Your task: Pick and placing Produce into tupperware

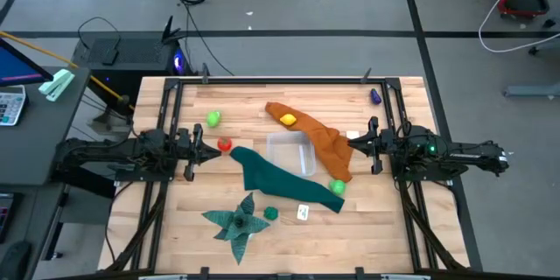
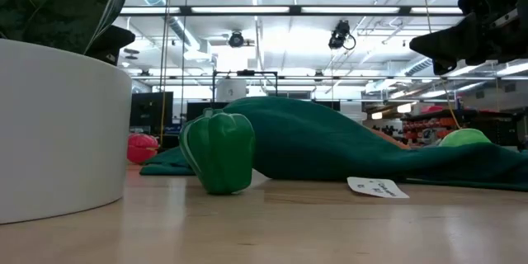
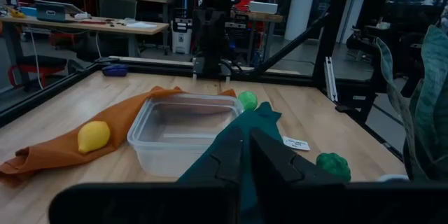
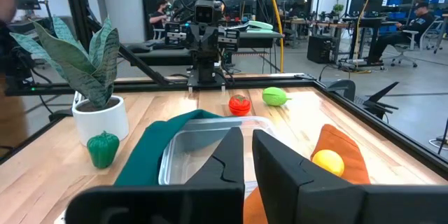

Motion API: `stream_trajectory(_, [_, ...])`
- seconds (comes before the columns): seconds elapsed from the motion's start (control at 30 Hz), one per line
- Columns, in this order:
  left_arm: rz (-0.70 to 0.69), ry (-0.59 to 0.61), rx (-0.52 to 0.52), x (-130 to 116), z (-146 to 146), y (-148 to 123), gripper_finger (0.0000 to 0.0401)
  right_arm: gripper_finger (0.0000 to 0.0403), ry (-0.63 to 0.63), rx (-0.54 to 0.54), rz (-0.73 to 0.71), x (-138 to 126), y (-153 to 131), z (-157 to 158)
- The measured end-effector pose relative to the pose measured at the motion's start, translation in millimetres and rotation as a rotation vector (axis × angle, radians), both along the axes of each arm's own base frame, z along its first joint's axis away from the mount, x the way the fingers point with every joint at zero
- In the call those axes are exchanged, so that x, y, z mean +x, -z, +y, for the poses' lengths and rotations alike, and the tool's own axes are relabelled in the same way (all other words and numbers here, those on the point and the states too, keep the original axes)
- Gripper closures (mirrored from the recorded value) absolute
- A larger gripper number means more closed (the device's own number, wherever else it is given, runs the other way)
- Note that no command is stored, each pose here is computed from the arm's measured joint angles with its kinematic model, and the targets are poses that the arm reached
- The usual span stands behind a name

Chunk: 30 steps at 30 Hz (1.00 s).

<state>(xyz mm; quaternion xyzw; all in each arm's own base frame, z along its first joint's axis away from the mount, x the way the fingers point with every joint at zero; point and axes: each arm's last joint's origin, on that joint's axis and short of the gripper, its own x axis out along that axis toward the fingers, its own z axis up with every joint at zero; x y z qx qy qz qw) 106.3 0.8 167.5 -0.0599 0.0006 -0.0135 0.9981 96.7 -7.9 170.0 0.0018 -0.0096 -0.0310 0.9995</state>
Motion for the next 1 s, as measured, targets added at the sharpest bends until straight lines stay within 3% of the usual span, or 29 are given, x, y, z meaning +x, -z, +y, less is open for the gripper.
stream_trajectory(1.0, [0.0,0.0,0.0,0.0,0.0,-0.1,0.0361,0.0403,0.0,0.0,0.0,0.0,-0.1,0.0])
